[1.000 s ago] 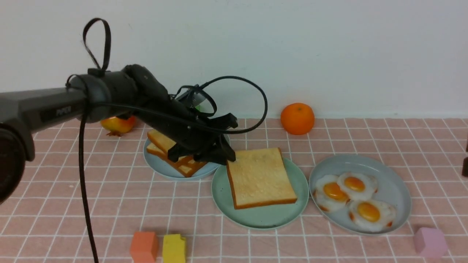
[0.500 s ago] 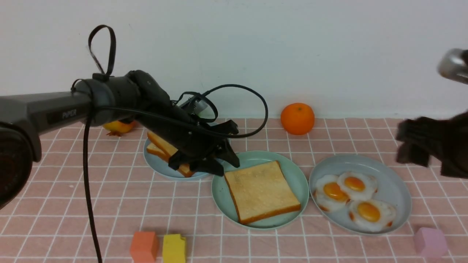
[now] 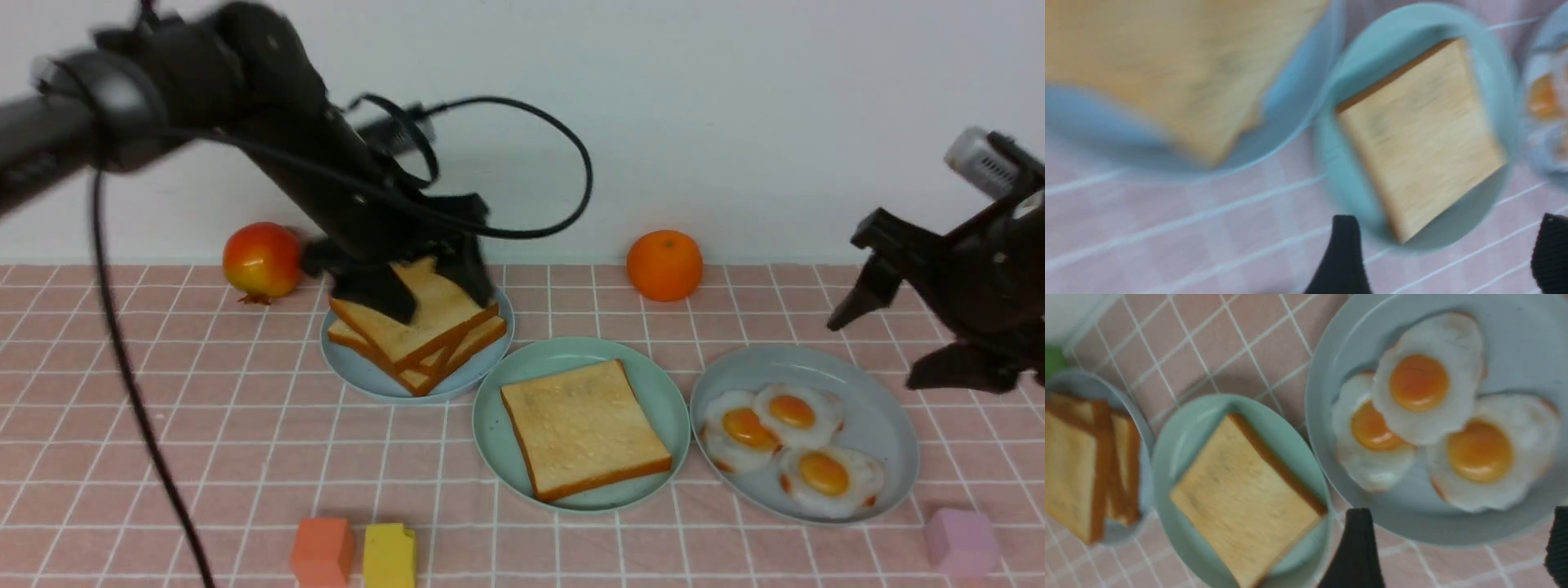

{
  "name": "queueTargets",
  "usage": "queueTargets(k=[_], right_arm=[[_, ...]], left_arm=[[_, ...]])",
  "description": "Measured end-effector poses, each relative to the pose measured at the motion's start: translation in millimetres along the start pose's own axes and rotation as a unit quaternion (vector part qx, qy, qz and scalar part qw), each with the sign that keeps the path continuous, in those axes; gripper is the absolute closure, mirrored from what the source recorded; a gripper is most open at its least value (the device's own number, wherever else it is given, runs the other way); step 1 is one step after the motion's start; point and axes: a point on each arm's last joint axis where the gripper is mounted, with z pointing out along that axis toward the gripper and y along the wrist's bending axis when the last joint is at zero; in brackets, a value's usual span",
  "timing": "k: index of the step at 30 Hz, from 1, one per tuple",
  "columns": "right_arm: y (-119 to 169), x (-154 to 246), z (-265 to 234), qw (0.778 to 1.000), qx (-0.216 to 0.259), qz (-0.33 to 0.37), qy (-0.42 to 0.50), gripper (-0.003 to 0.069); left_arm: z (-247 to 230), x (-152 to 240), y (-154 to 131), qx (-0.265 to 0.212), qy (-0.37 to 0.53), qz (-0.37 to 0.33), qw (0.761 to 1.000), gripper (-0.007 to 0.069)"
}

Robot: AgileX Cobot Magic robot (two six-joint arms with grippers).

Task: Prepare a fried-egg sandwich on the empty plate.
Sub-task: Use the right arm to grab a fried egg

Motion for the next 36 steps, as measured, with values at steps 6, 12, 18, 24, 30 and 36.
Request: queueTargets(k=[6, 12, 18, 24, 30, 36], right_arm=[[7.9, -2.3, 14.5, 0.999, 0.001, -0.029, -0.022, 0.0085], [1.9, -18.3, 59.9, 0.997, 0.067, -0.029, 0.020, 0.0070], [0.4, -30.7, 96.8, 0.994, 0.089, 0.043, 0.036, 0.0067], [-12.8, -40.0, 108.9, 0.989, 0.124, 0.069, 0.035, 0.0069], [-27.1, -42.3, 112.4, 0.984, 0.162, 0.060, 0.053, 0.0069], [-35.7, -38.5, 133.4, 0.981, 0.168, 0.053, 0.079, 0.0071]], left_arm=[[-77.2, 28.5, -2.0, -0.073, -0.085, 0.014, 0.994, 0.0122], [-103.6, 69.5, -1.7, -0.052, -0.137, 0.007, 0.989, 0.0162], [-90.9, 81.0, 3.0, -0.039, -0.127, -0.009, 0.991, 0.0165], [-88.0, 82.6, -2.5, -0.002, -0.122, -0.010, 0.992, 0.0166], [-87.9, 83.1, -6.9, 0.022, -0.120, -0.003, 0.993, 0.0168], [-87.9, 82.9, -7.3, 0.024, -0.121, -0.003, 0.992, 0.0168]])
